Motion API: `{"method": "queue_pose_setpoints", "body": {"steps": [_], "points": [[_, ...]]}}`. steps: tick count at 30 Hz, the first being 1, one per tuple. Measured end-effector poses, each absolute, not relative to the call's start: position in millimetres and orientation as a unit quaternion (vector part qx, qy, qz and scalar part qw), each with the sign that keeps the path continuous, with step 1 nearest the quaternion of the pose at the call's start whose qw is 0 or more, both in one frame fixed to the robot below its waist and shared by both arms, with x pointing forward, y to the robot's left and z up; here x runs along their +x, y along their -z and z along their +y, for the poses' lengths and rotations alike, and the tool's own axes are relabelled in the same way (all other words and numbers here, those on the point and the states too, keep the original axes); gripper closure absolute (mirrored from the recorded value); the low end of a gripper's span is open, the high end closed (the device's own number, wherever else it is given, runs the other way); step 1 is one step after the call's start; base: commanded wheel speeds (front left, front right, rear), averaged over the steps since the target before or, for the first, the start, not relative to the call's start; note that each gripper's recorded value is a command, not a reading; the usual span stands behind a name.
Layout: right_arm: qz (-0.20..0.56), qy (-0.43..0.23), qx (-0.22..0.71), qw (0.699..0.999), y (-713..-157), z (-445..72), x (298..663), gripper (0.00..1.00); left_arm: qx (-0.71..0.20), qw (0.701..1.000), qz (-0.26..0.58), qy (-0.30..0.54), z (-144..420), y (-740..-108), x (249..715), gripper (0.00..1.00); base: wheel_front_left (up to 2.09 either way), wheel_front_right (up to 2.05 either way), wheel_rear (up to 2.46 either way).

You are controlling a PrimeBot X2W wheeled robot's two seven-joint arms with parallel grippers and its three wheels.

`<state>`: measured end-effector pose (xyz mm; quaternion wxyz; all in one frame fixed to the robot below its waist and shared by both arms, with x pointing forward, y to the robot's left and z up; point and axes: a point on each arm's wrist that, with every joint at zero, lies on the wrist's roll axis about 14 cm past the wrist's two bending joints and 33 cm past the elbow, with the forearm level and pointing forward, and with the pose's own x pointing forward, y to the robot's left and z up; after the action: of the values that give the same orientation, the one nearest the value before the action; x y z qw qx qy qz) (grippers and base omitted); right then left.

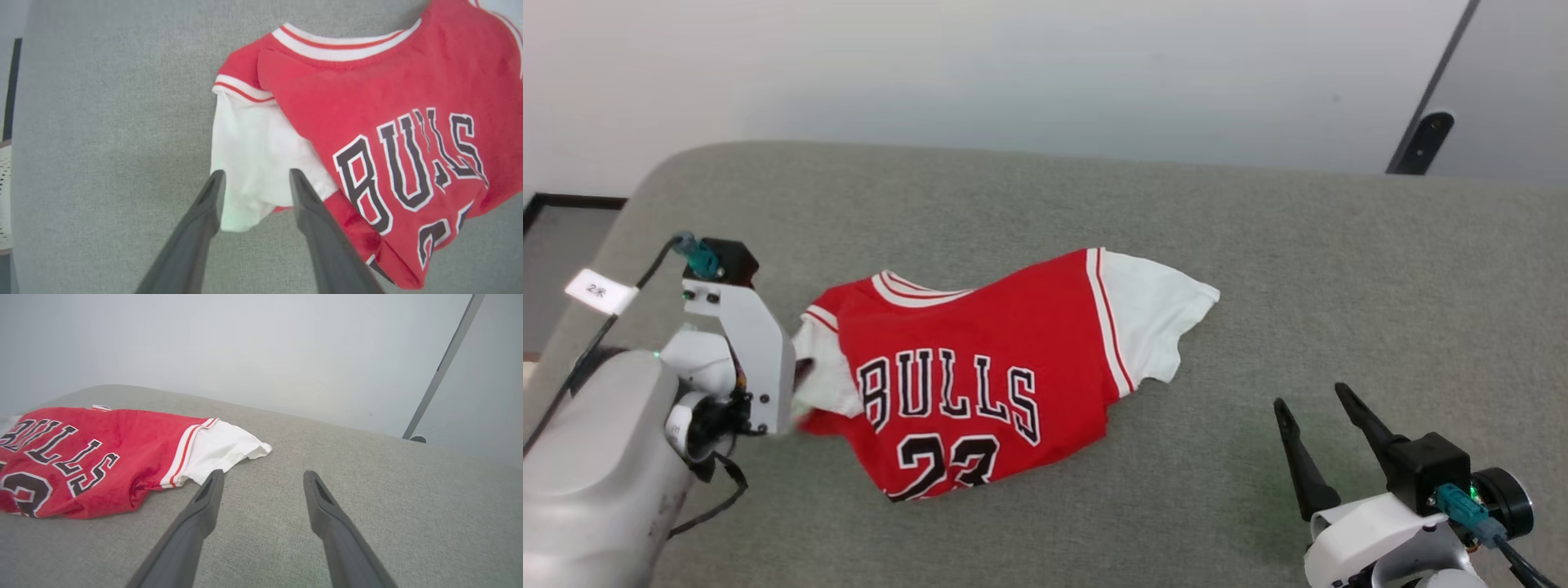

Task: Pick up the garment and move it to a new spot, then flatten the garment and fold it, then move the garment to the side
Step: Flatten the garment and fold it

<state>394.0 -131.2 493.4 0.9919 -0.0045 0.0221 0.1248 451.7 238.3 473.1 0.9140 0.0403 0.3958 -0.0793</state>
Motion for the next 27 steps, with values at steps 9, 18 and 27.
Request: {"method": "queue_pose_setpoints", "body": {"steps": [9, 18, 27], "points": [[-0.032, -0.135, 0.005, 0.99, -518.1, -121.0, 381.7, 0.0, 0.031, 0.959, 0.263, 0.098, 231.7, -522.2, 452.8, 0.0, 0.0, 0.0, 0.0], [-0.059, -0.126, 0.005, 0.99, -523.2, -123.5, 361.9, 0.0, 0.011, 0.982, 0.157, 0.105, 234.8, -556.4, 439.7, 0.0, 0.0, 0.0, 0.0], [-0.046, -0.116, 0.005, 0.992, -512.7, -127.6, 361.1, 0.0, -0.003, 0.974, 0.202, 0.099, 244.2, -542.0, 446.8, 0.0, 0.0, 0.0, 0.0]]}}
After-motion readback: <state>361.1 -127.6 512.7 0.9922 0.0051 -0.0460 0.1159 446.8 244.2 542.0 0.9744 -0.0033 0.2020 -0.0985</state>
